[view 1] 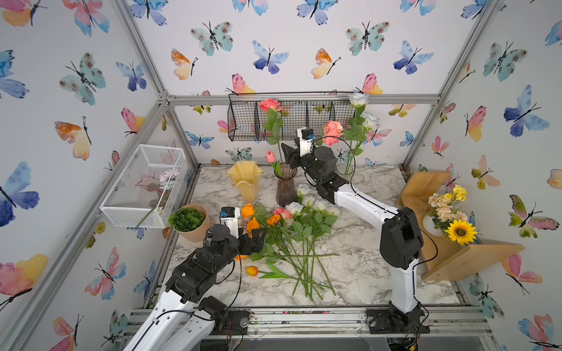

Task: Arrange the flowers in different vases according to their colors
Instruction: Insert the flower into the vase.

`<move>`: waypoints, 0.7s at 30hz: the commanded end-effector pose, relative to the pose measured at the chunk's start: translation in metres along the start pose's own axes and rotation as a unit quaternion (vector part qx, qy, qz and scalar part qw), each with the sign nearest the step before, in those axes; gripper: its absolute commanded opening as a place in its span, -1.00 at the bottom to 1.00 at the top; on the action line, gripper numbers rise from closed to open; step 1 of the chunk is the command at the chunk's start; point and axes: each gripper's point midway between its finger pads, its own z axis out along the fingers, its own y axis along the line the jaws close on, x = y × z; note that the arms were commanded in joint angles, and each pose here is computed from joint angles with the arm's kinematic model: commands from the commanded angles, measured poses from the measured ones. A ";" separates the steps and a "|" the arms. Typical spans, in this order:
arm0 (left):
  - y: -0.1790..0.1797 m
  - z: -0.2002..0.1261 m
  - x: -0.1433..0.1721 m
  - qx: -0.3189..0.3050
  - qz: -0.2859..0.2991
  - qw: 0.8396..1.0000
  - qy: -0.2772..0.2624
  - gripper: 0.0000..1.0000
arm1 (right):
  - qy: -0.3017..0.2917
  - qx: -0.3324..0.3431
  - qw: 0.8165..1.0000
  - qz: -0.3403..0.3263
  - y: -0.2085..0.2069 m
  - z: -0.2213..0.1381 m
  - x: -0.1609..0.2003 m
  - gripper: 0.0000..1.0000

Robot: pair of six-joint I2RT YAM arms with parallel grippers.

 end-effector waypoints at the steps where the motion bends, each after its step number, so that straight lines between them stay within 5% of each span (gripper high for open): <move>1: -0.004 0.000 0.001 0.014 0.007 1.000 -0.001 0.97 | -0.018 -0.001 1.000 0.021 0.002 -0.024 -0.045 0.25; 11: -0.004 0.000 0.002 0.017 0.008 1.000 0.000 0.97 | 0.083 -0.067 0.991 0.078 0.035 -0.097 -0.043 0.20; 21: -0.003 -0.003 -0.003 0.011 0.009 1.000 -0.007 0.98 | 0.313 -0.077 0.931 0.173 0.069 -0.186 0.071 0.02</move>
